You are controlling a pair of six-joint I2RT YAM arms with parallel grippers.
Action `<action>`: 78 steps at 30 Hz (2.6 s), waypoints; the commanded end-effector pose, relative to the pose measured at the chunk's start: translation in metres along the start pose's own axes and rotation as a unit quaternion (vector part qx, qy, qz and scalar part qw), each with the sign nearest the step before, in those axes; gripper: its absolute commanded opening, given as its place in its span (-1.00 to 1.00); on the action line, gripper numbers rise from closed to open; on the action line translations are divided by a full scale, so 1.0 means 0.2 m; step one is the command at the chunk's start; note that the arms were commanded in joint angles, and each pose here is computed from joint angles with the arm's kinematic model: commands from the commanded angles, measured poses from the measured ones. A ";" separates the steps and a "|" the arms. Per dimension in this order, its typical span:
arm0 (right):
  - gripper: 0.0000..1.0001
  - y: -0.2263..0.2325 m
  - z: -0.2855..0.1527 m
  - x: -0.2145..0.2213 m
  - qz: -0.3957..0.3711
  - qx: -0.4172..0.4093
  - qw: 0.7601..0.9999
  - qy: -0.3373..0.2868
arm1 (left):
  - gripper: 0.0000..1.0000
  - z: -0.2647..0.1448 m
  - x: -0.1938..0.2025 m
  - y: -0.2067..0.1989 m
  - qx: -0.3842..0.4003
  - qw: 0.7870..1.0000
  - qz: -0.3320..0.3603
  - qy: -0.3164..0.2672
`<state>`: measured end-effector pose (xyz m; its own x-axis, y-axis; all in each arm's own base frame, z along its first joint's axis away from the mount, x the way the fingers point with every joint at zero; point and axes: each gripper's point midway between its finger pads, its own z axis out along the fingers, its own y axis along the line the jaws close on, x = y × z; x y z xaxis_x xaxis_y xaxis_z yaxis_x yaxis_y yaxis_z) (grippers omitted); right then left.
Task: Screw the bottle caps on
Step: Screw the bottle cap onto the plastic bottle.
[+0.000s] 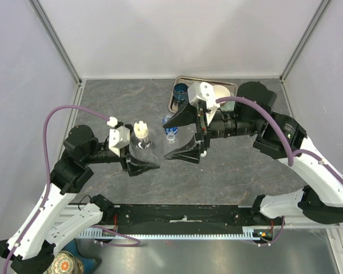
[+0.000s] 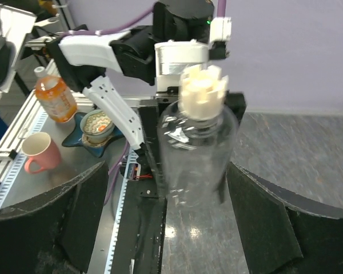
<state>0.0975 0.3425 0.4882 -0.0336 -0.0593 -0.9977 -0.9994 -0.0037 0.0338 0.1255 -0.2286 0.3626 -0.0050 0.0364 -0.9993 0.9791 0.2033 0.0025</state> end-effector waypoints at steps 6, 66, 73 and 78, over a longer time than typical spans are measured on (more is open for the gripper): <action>0.68 0.12 0.08 -0.13 -0.017 -0.177 0.983 -0.049 | -0.74 -0.12 -0.04 -0.47 0.300 0.954 0.017 -0.018; -0.88 -0.42 0.31 0.18 0.129 0.100 0.985 -0.045 | -0.73 -0.03 -0.09 0.09 -0.055 0.998 0.029 -0.025; -0.96 -0.54 0.30 0.28 0.164 0.239 0.955 -0.054 | -0.70 -0.08 -0.13 0.25 -0.156 0.987 0.036 -0.032; -1.00 -0.63 0.29 0.34 0.156 0.391 0.906 -0.041 | -0.65 -0.13 -0.13 0.37 -0.223 0.974 0.035 -0.031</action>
<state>0.1882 0.4093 0.4684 -0.2375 0.2205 -0.9460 -0.8688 0.3874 0.3084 0.1707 -0.2061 0.3238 -0.1359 0.1191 -0.9835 0.8740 0.4820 -0.0624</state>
